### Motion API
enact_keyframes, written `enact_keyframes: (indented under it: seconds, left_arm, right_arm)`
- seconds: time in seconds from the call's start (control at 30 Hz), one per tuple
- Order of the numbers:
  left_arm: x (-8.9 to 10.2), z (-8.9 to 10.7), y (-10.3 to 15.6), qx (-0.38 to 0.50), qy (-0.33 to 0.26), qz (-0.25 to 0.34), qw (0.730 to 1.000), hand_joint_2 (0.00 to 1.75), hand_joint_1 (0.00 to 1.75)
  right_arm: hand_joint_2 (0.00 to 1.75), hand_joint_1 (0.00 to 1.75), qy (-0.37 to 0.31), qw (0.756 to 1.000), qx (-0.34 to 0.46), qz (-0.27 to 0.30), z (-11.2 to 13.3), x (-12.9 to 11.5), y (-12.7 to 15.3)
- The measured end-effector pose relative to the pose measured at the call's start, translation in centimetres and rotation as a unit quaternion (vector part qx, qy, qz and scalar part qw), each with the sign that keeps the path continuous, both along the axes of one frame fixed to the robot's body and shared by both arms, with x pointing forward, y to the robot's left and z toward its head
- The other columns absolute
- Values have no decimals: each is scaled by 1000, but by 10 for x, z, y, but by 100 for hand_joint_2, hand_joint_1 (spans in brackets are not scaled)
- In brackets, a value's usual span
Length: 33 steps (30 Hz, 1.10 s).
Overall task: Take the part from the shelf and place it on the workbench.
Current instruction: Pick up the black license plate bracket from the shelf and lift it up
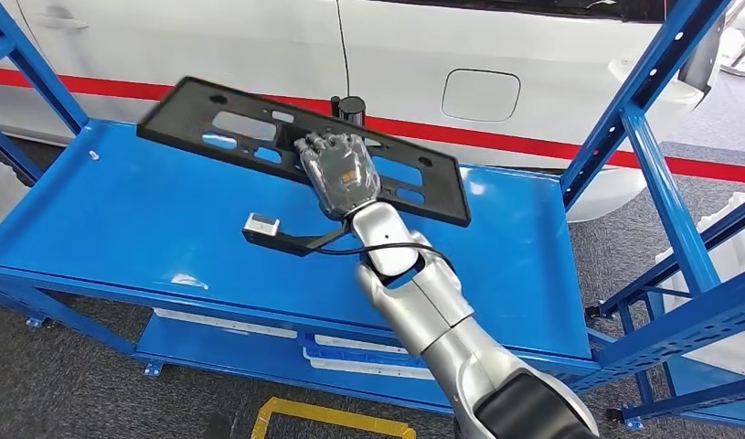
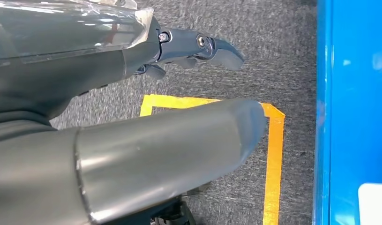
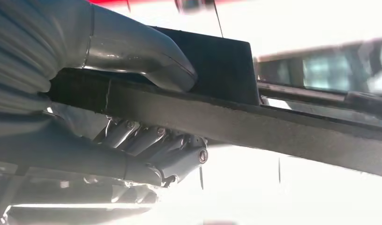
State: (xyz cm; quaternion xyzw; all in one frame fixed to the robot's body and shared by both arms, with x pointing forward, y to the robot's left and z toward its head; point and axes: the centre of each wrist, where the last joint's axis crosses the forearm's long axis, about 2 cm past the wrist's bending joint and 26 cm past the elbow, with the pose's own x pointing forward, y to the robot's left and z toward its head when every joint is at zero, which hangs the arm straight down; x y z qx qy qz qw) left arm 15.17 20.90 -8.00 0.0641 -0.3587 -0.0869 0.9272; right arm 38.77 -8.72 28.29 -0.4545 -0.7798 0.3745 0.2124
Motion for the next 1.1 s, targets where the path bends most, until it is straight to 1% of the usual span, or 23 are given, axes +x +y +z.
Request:
enact_keyframes:
  seconds: [0.07,0.17,0.2,0.23,0.3,0.37,0.47,0.63,0.87,1.1]
  left_arm:
    - [-2,-1,2,-2,0,9,1000,0,0]
    - [-3,-2,5,1,-1,17,1000,131,0]
    - [-3,-2,5,1,-1,18,1000,131,0]
    - [-3,-2,6,1,-1,20,1000,87,0]
    - [-3,-2,6,0,-2,23,1000,87,0]
    - [-3,-2,6,0,-4,24,1000,175,0]
    - [-4,-2,7,5,-3,28,1000,175,0]
    - [-5,-3,9,1,5,40,999,175,0]
    - [-10,-5,11,-15,17,50,999,175,0]
    - [-12,-6,12,-11,22,52,998,175,0]
  right_arm:
    - [175,175,-26,999,29,21,31,-4,-10]
    - [175,175,-57,995,62,48,68,-8,-24]
    - [175,175,-68,994,69,54,77,-10,-27]
    - [175,175,-78,992,74,60,84,-12,-30]
    - [175,175,-91,989,87,75,94,-14,-35]
    - [175,175,-99,986,98,93,101,-15,-39]
    - [175,175,-102,982,111,115,105,-16,-44]
    - [175,175,-92,977,130,141,104,-16,-46]
    - [175,175,-47,964,173,194,102,-17,-46]
    - [175,175,-41,960,181,208,103,-19,-46]
